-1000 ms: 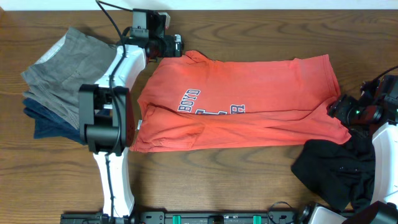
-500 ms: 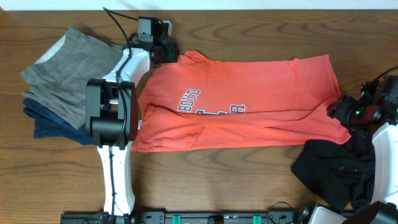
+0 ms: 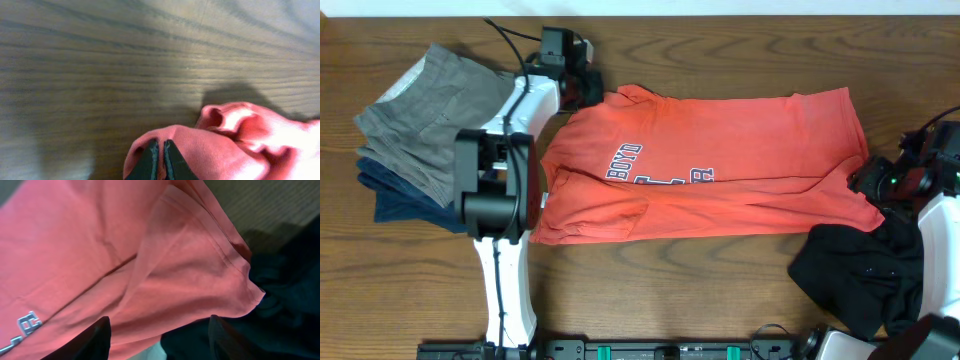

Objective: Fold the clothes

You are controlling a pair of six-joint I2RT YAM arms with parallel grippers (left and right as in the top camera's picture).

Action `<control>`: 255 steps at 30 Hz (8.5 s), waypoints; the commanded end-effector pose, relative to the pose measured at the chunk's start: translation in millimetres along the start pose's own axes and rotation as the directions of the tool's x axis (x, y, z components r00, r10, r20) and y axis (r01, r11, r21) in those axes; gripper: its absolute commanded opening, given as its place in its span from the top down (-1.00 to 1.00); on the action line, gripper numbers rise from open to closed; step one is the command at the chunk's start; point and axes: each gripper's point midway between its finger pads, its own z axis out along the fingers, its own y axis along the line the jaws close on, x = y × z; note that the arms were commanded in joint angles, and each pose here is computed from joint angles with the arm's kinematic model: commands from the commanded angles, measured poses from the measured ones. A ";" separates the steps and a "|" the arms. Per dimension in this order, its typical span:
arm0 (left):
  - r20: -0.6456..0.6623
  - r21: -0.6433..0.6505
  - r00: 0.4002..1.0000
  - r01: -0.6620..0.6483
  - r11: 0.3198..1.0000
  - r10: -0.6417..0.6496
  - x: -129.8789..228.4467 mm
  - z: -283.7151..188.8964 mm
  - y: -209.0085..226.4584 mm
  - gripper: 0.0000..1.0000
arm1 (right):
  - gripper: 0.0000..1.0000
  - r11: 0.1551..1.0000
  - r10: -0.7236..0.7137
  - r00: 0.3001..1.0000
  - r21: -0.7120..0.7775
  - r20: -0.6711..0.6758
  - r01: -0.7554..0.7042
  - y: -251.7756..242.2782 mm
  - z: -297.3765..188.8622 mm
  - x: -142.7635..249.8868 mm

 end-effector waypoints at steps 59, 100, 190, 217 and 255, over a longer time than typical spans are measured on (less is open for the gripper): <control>-0.078 -0.255 0.987 0.119 0.960 -0.143 40.4 -71.9 45.3 -0.39 | 0.98 0.994 -0.056 0.996 0.098 0.067 0.050 53.5 216.2 -139.4; 0.034 0.128 0.986 0.156 0.979 -0.161 -5.5 -30.9 4.9 0.88 | 0.98 0.985 -0.018 0.999 0.172 -0.028 0.023 24.5 188.5 -123.7; -0.129 0.001 0.988 0.082 0.997 -0.082 149.4 -147.0 25.4 -0.54 | 0.97 0.923 0.045 0.977 0.383 -0.209 0.039 -48.1 31.9 -64.7; 0.030 -0.191 0.973 0.231 0.954 -0.229 130.5 -191.4 33.2 -0.45 | 0.97 0.924 0.043 0.979 0.380 -0.197 0.036 -49.5 38.7 -64.8; -0.369 -0.316 0.872 0.207 0.926 -0.322 227.1 -113.6 54.2 0.88 | 0.46 0.857 0.058 0.939 0.499 -0.339 0.127 -93.6 12.9 -37.2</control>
